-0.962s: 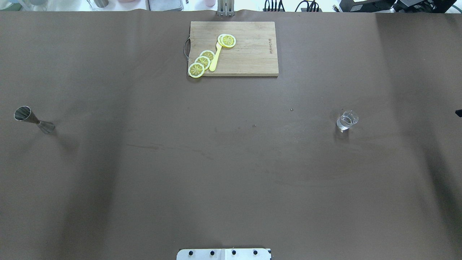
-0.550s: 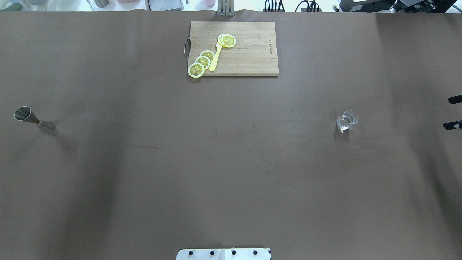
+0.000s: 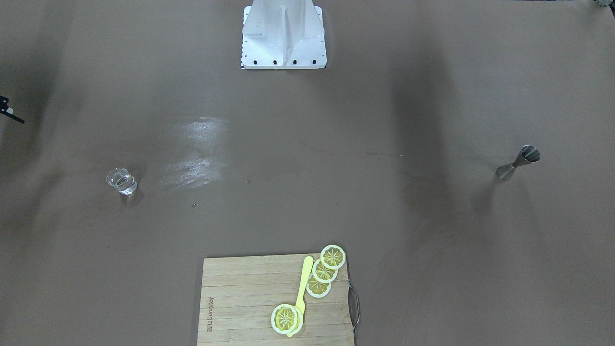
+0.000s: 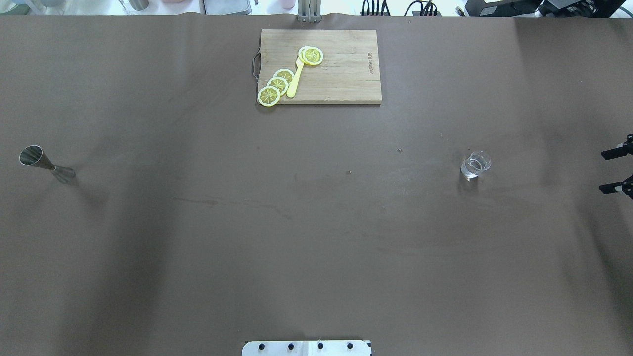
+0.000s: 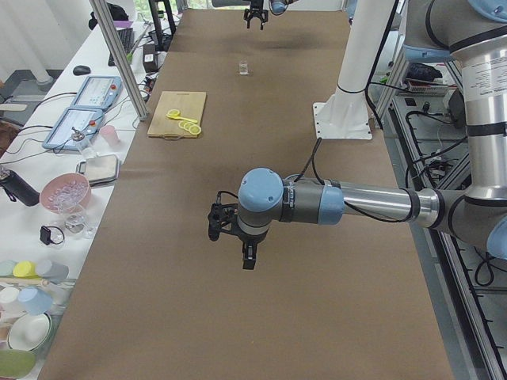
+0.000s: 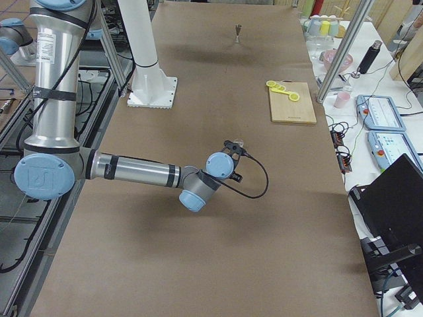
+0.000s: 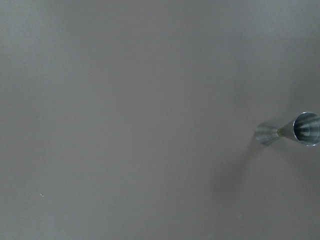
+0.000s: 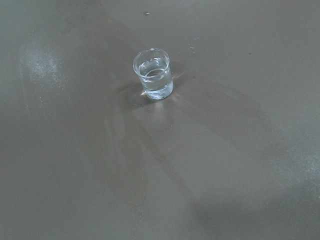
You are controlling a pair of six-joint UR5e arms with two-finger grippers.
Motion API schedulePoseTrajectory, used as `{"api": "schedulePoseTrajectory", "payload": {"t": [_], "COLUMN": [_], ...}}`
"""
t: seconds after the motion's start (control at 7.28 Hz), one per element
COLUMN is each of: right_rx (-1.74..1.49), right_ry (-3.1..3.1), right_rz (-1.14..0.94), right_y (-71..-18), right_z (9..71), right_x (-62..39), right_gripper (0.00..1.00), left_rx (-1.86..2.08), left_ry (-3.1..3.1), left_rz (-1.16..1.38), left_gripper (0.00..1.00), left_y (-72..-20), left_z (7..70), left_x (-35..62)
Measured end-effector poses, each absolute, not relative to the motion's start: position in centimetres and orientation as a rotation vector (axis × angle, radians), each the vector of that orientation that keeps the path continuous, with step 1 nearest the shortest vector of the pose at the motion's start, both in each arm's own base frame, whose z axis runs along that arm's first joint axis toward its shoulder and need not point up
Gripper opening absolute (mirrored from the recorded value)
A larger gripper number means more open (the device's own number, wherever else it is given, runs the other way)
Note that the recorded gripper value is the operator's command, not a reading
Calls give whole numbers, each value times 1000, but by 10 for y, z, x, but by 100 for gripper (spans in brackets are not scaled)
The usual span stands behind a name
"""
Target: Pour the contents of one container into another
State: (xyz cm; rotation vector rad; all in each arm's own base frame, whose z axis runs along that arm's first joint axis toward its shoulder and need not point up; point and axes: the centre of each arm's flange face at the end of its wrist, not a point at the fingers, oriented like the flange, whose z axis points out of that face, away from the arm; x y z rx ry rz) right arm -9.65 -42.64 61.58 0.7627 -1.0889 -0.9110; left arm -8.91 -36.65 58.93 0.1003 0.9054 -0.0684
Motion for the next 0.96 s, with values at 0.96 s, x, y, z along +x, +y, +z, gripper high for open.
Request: {"api": "schedulePoseTrajectory", "payload": {"t": [0.96], "right_rx": [1039], "right_ry": [-1031], "right_rz": [-1112], "right_y": [-477], "right_z": [600], "right_x": [-203], "right_gripper": [96], "left_rx": [-67], "left_ry": [922], "left_rz": [-322], "left_gripper": [98], "left_y": [-340], "left_z": [604], "left_x": [-84]}}
